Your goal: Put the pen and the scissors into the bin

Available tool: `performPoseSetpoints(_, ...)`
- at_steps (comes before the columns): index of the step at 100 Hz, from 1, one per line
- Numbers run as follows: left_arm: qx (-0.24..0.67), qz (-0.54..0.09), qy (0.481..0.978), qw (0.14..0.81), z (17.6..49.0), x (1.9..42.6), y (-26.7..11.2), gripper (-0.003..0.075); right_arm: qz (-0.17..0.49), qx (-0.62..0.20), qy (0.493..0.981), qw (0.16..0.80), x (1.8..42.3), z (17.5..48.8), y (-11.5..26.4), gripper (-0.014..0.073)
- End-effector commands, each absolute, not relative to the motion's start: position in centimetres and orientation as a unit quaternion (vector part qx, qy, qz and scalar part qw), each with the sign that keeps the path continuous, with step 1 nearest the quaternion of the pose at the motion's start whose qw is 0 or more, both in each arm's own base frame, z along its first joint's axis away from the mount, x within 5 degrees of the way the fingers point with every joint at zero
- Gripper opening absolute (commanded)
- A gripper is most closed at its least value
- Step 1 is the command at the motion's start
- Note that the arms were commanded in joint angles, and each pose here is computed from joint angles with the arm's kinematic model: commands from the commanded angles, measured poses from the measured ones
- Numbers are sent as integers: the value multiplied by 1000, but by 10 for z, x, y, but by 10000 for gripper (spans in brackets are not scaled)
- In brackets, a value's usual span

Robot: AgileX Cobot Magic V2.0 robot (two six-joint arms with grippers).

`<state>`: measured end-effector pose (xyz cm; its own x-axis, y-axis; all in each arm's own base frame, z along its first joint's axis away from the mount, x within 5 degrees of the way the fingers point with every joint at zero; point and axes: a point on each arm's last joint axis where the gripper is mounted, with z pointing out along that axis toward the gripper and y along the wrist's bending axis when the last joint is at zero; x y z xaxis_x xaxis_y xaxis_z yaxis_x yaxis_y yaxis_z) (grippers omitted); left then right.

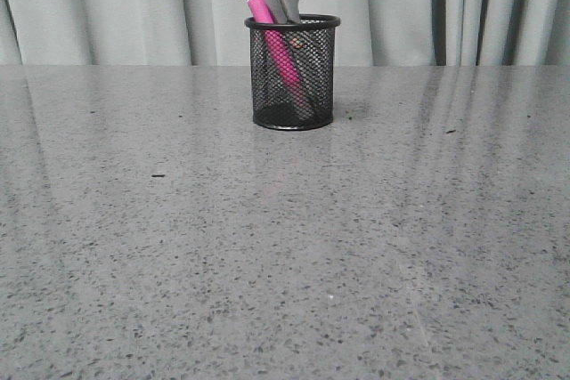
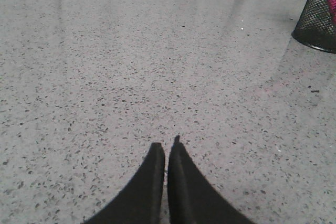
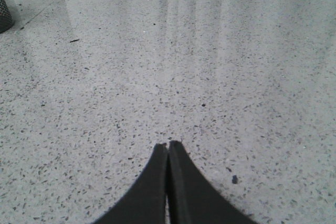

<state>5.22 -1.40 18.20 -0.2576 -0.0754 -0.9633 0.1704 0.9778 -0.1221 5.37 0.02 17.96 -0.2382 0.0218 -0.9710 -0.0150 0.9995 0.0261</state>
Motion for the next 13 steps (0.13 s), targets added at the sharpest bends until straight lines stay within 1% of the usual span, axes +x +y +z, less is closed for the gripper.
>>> performPoseSetpoints(1, 17, -105, 768, 632, 181, 52, -13, -20, 15, 2, 774, 633, 53, 180, 0, -66)
performPoseSetpoints(13, 17, -105, 768, 632, 181, 52, -13, -20, 15, 2, 774, 633, 53, 180, 0, -66)
